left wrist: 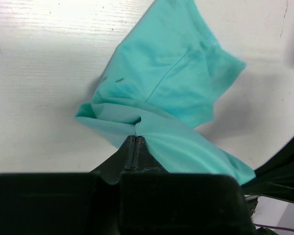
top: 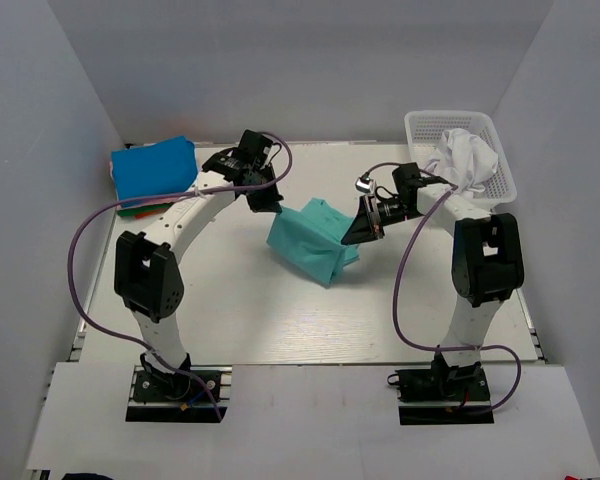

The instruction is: Fold and stack the t-shirts

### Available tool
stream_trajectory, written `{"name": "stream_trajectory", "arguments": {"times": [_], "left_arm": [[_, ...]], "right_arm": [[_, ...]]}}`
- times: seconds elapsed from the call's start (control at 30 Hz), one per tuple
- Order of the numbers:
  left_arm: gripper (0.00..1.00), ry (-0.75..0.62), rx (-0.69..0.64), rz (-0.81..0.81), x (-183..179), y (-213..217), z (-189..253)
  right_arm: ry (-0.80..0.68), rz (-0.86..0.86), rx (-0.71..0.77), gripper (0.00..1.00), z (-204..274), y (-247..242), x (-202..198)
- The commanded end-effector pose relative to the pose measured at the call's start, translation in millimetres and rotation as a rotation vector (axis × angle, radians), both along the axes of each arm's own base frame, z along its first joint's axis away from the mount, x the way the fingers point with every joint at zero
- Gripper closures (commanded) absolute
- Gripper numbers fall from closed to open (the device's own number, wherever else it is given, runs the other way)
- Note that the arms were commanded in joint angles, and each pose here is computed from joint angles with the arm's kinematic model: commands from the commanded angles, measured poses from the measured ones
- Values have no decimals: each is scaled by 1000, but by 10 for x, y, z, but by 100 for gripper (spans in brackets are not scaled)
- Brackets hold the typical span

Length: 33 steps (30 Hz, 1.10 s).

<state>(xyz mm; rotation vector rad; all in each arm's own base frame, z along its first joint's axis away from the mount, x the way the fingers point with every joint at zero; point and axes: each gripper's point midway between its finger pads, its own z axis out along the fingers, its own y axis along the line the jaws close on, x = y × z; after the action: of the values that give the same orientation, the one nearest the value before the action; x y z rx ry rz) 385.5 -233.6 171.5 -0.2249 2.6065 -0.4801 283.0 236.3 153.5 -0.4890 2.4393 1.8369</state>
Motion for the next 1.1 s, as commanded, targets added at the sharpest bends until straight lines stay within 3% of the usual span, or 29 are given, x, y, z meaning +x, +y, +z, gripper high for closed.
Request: {"name": "stream_trajectory", "arguments": {"times": [0.0, 0.27, 0.47, 0.6, 0.87, 1.07], "left_arm": [[100, -108, 0, 0, 157, 49, 299], [100, -114, -15, -68, 294, -57, 354], [100, -55, 12, -70, -199, 183, 209], [100, -26, 22, -48, -525, 354, 185], [100, 141, -34, -100, -1265, 462, -159], [100, 125, -59, -100, -1382, 489, 50]], "right_arm": [[-40, -1, 33, 100, 230, 11, 75], [-28, 0, 57, 100, 298, -18, 169], [-169, 23, 74, 100, 545, -4, 129], [-217, 33, 19, 100, 431, -30, 131], [-74, 63, 65, 100, 2, -80, -253], [-19, 78, 125, 100, 53, -98, -503]]}}
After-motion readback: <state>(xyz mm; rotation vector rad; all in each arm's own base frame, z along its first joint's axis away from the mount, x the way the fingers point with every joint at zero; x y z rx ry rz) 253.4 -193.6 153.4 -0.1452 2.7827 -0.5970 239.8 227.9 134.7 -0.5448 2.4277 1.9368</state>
